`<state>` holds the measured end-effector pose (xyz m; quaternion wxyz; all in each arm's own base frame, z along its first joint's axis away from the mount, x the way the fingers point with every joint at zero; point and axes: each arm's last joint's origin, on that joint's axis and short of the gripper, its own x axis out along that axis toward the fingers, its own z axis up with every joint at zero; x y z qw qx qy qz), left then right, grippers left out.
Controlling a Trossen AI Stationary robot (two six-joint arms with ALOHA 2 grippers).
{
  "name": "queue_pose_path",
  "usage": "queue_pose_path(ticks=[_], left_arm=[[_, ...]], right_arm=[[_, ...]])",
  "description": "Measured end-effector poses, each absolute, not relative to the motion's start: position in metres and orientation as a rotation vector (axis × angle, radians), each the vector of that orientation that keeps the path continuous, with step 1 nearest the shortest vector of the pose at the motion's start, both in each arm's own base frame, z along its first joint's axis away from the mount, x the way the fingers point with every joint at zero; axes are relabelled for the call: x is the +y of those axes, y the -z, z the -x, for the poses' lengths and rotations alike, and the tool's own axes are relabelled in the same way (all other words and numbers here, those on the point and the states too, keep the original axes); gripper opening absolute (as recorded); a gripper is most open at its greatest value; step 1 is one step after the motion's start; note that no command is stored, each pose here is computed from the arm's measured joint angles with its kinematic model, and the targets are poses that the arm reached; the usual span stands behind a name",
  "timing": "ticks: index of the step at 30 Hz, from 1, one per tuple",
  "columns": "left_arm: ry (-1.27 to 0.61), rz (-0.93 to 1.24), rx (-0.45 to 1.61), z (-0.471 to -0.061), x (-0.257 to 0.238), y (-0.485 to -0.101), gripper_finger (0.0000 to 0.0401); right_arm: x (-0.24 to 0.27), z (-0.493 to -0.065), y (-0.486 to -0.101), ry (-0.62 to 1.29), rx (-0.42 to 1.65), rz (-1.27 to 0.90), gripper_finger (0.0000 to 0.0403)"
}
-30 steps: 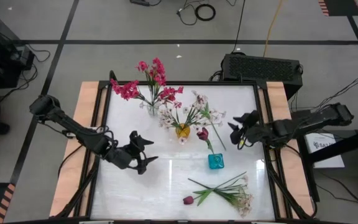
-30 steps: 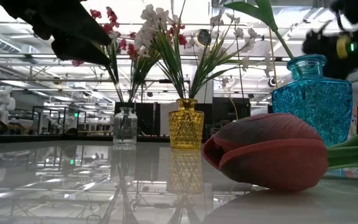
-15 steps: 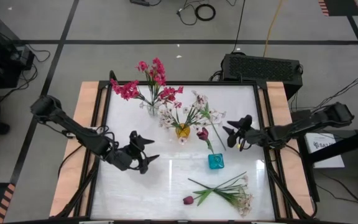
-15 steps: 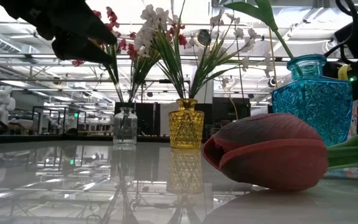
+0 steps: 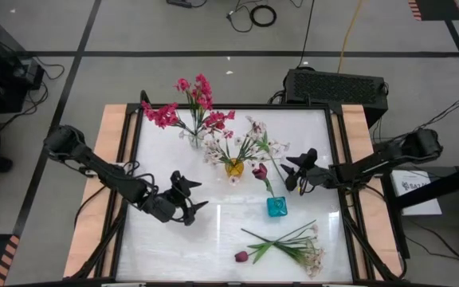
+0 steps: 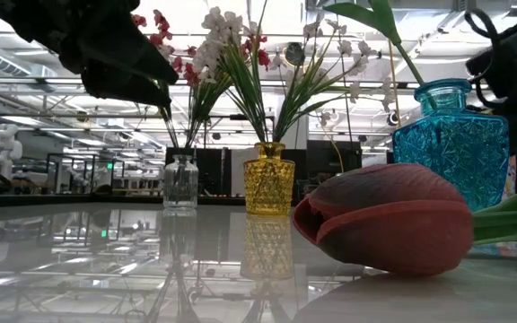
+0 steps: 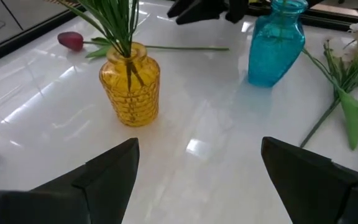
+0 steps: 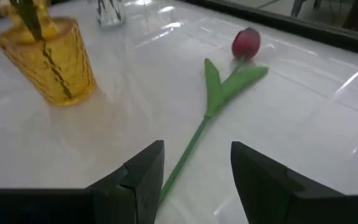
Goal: Sort flowers into vase by color
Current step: Put the top red flower into the blue vase
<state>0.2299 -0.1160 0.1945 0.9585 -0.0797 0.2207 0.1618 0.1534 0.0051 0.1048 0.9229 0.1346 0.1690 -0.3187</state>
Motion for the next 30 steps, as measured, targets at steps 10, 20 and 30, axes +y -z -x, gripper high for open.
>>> queue_pose_path(ticks=[10,20,30], left_arm=[[-0.324,0.163,0.446,-0.229,-0.117,-0.195,0.0343],[-0.316,0.165,0.442,-0.229,-0.119,-0.195,0.0343],[-0.316,0.165,0.442,-0.229,-0.119,-0.195,0.0343]], right_arm=[[0.01,-0.183,-0.097,0.655,0.464,-0.177,0.0177],[0.005,-0.186,-0.088,0.626,0.52,-0.205,0.014],[0.003,-0.186,-0.085,0.621,0.544,-0.212,0.0132]])
